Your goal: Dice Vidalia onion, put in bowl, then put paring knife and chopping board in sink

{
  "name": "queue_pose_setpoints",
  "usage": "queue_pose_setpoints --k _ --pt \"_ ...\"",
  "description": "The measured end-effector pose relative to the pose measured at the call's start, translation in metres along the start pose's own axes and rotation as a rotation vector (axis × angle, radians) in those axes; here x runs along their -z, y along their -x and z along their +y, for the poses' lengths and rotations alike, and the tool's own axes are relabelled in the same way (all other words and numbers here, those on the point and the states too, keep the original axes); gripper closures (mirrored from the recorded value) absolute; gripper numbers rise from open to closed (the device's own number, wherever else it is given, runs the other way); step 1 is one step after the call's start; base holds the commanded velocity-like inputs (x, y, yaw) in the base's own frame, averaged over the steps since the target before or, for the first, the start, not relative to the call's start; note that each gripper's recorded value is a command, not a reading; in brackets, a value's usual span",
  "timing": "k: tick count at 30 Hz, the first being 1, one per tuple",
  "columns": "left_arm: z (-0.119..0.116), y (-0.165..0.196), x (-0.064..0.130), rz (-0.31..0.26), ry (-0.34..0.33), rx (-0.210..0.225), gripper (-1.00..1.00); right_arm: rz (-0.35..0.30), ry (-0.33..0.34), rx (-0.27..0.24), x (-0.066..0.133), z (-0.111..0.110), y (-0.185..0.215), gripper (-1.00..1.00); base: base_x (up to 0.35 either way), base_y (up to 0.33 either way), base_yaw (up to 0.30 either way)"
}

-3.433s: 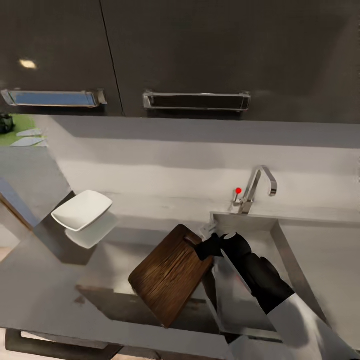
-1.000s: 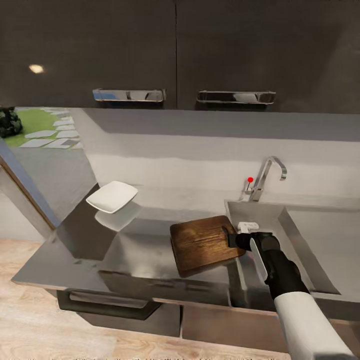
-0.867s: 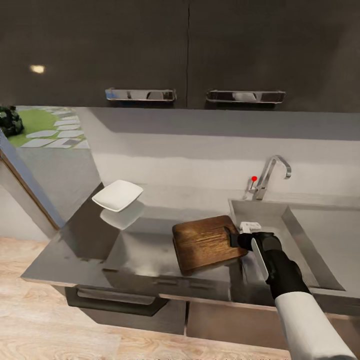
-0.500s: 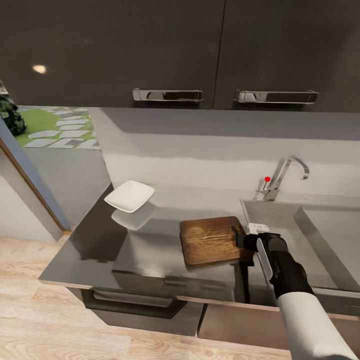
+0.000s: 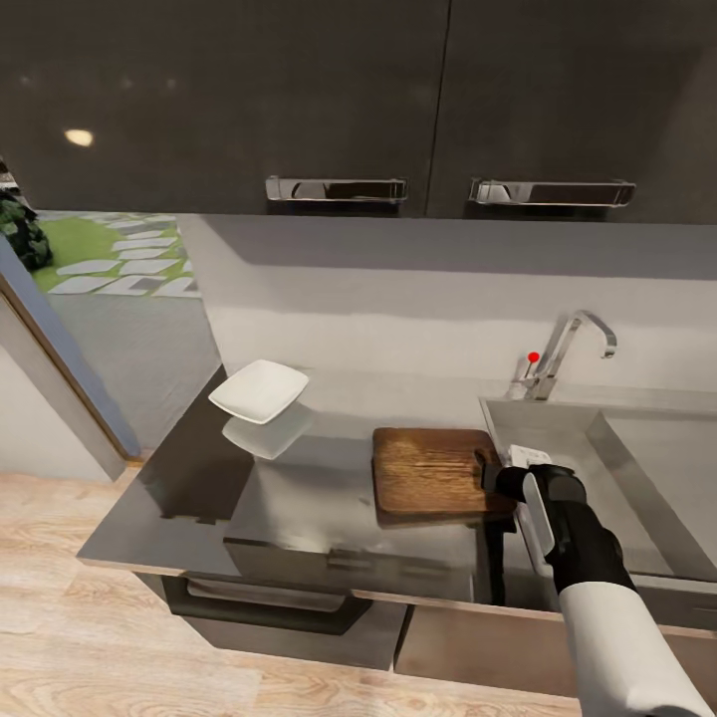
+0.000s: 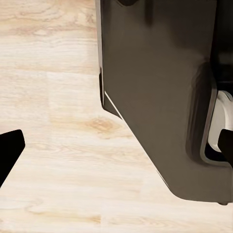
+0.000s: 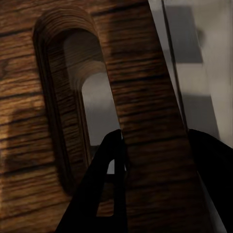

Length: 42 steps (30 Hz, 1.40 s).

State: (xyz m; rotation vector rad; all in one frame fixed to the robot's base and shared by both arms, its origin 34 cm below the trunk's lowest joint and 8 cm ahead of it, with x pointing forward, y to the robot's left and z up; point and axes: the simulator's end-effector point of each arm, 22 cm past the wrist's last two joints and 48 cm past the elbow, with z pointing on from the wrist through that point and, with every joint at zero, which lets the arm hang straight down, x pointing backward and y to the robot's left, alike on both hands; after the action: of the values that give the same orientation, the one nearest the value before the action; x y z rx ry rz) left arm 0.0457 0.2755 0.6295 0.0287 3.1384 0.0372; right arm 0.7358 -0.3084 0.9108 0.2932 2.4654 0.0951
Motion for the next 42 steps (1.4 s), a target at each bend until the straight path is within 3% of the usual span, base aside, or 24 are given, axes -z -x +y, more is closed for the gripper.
queue_pose_setpoints --k 9,15,42 --pt "0.009 0.001 0.0 -0.002 0.013 0.0 -1.0 -0.002 0.007 -0.008 0.002 0.0 -0.002 1.0 0.0 0.0 0.0" --pt "0.009 0.0 0.0 -0.002 0.013 -0.001 -1.0 -0.012 -0.023 0.03 0.0 0.002 -0.002 1.0 0.0 0.0 0.0" --pt "0.011 0.0 0.0 -0.001 0.015 -0.003 -1.0 -0.019 0.001 -0.01 0.0 -0.001 0.001 1.0 0.0 0.0 0.0"
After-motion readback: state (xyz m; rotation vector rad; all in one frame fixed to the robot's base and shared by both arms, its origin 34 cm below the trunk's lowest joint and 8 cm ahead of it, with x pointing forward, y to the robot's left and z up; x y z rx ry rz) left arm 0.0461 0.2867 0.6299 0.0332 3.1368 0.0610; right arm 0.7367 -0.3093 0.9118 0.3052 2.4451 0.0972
